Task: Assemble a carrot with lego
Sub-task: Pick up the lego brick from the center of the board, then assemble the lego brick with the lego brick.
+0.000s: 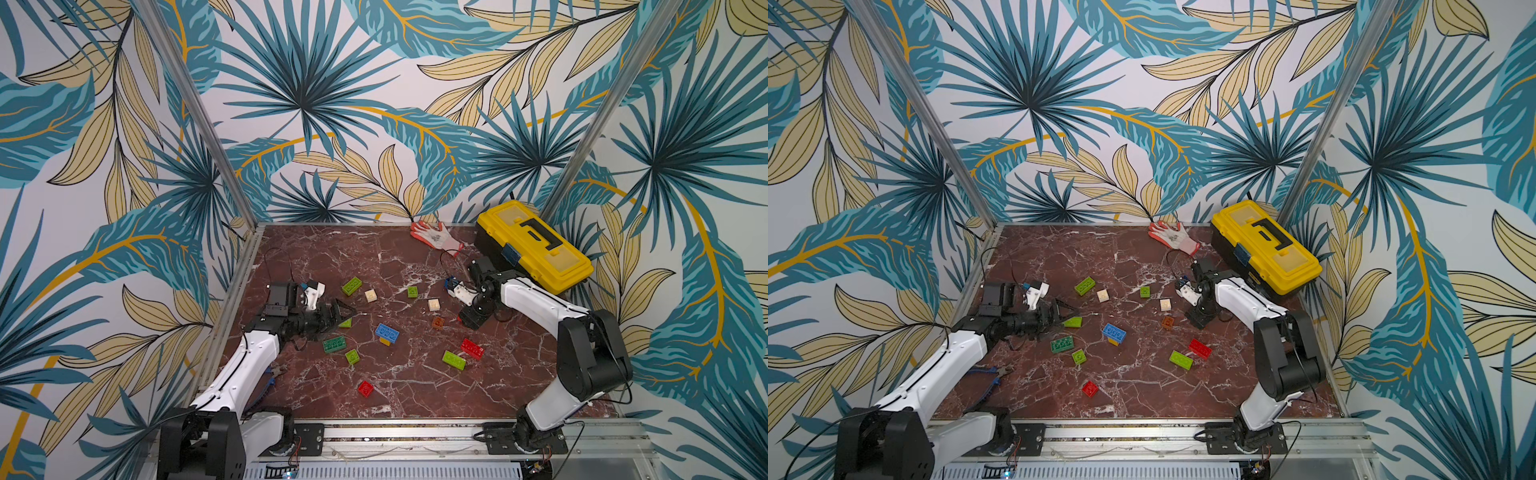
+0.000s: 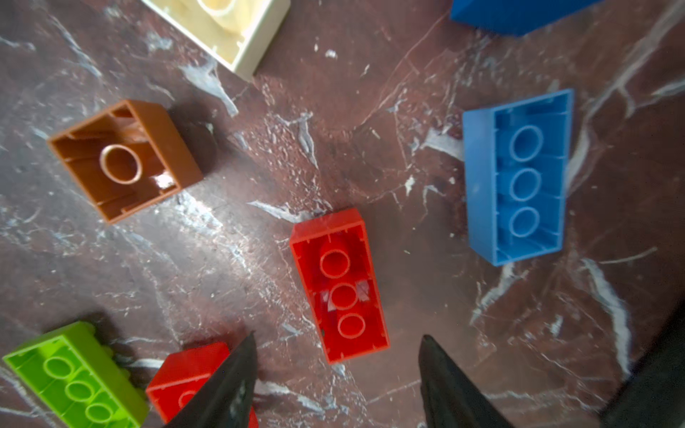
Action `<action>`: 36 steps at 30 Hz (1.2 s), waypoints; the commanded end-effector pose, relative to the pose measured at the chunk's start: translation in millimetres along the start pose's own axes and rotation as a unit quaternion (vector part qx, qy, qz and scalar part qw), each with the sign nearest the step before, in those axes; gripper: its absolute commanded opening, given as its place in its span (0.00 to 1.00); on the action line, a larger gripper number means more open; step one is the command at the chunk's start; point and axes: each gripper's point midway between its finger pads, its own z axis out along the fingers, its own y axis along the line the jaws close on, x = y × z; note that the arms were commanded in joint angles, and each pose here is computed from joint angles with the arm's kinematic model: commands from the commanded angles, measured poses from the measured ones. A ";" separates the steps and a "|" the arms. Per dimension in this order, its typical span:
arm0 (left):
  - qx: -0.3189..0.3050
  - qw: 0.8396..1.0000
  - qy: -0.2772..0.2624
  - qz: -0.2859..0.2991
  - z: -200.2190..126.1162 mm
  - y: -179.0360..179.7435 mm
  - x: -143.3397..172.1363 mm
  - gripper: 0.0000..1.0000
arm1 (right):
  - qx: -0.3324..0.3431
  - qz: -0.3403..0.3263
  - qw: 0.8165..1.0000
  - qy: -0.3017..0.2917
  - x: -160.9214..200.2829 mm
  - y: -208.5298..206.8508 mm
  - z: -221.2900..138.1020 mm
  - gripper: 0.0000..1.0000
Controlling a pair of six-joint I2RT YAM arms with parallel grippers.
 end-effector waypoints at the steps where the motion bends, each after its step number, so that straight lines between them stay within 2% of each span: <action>1: 0.007 1.000 -0.014 0.017 -3.7 -6.4 -9.0 0.99 | -0.018 -0.001 1.000 -0.011 -2.3 3.1 11.9 0.68; 8: 0.004 1.000 -0.015 0.012 -3.6 -3.6 -11.4 0.99 | -0.029 0.006 1.000 -0.001 -2.6 -1.0 31.5 0.63; 11: 0.003 1.000 -0.015 0.010 -3.6 -2.3 -11.9 0.99 | -0.041 0.006 0.999 0.011 -1.4 0.8 39.5 0.54; 13: 0.003 1.000 -0.016 0.011 -3.7 -2.5 -12.0 0.99 | -0.047 0.009 0.999 0.012 -2.2 1.6 40.8 0.45; 17: 0.002 1.000 -0.016 0.009 -3.8 -1.7 -12.1 0.99 | -0.041 0.016 0.999 0.004 -4.0 0.0 32.7 0.34; 20: 0.001 1.000 -0.017 0.011 -3.8 -1.2 -12.7 0.99 | -0.036 0.025 0.999 -0.014 -9.4 -1.6 16.1 0.28; 25: -0.001 1.000 -0.017 0.008 -3.2 0.5 -12.5 0.99 | -0.034 0.015 0.997 -0.061 -38.8 13.5 -36.7 0.22; 31: -0.006 1.000 -0.016 0.003 -1.3 4.0 -12.5 0.99 | -0.055 -0.049 0.992 -0.099 -88.5 80.8 -99.5 0.23; 36: -0.015 1.000 0.003 -0.001 8.6 8.2 -4.6 0.99 | -0.084 -0.087 0.989 -0.088 -118.6 134.8 -113.3 0.23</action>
